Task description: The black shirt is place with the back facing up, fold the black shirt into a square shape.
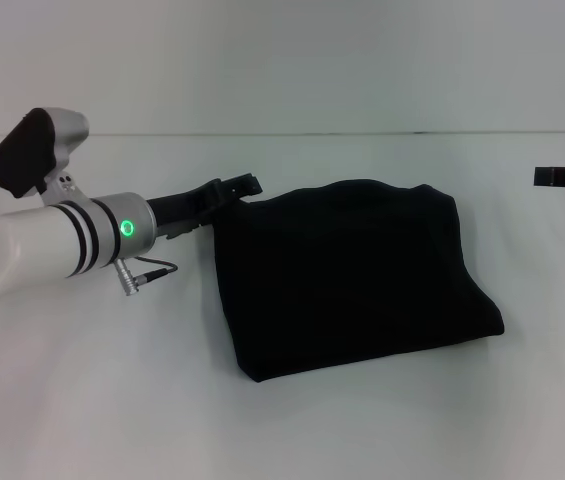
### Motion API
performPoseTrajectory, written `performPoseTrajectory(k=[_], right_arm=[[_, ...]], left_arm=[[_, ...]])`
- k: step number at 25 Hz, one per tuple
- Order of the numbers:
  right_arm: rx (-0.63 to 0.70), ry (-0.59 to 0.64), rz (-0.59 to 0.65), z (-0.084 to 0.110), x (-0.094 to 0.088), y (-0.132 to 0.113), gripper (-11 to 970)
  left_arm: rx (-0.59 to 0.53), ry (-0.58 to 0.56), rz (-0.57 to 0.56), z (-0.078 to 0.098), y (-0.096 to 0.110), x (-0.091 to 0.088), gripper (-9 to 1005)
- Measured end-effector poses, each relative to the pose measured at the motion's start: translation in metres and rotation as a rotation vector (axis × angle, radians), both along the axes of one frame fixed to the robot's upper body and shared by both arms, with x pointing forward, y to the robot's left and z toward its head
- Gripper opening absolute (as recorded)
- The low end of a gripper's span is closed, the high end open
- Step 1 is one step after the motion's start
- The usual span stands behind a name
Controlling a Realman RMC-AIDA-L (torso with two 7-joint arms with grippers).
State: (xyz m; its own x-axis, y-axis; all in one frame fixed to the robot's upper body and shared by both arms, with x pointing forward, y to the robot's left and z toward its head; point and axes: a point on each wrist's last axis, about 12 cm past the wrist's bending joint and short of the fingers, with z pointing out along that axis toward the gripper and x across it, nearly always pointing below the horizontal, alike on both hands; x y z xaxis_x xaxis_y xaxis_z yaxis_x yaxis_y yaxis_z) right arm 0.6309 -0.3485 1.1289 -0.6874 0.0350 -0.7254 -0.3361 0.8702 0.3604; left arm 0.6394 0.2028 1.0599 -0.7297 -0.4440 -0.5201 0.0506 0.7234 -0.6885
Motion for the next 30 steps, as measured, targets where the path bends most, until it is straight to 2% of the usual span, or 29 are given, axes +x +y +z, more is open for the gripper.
performPoseTrajectory(k=[7, 13, 21, 26, 30], right_arm=[[-0.004, -0.004, -0.002, 0.000, 0.000, -0.001, 821], [-0.011, -0.005, -0.007, -0.001, 0.000, -0.001, 821], [-0.017, -0.001, -0.003, -0.003, -0.001, -0.002, 822], [-0.018, 0.001, -0.005, -0.004, -0.002, -0.003, 822], [-0.018, 0.001, -0.004, -0.004, -0.002, -0.003, 821]], left_arm=[[0.029, -0.003, -0.037, 0.001, -0.004, 0.000, 870], [0.039, -0.021, -0.037, 0.001, -0.004, -0.001, 644], [0.038, -0.023, -0.034, 0.001, -0.003, 0.000, 434], [0.039, -0.037, -0.049, 0.007, -0.005, 0.004, 196], [0.041, -0.048, -0.059, 0.011, -0.007, 0.007, 67]])
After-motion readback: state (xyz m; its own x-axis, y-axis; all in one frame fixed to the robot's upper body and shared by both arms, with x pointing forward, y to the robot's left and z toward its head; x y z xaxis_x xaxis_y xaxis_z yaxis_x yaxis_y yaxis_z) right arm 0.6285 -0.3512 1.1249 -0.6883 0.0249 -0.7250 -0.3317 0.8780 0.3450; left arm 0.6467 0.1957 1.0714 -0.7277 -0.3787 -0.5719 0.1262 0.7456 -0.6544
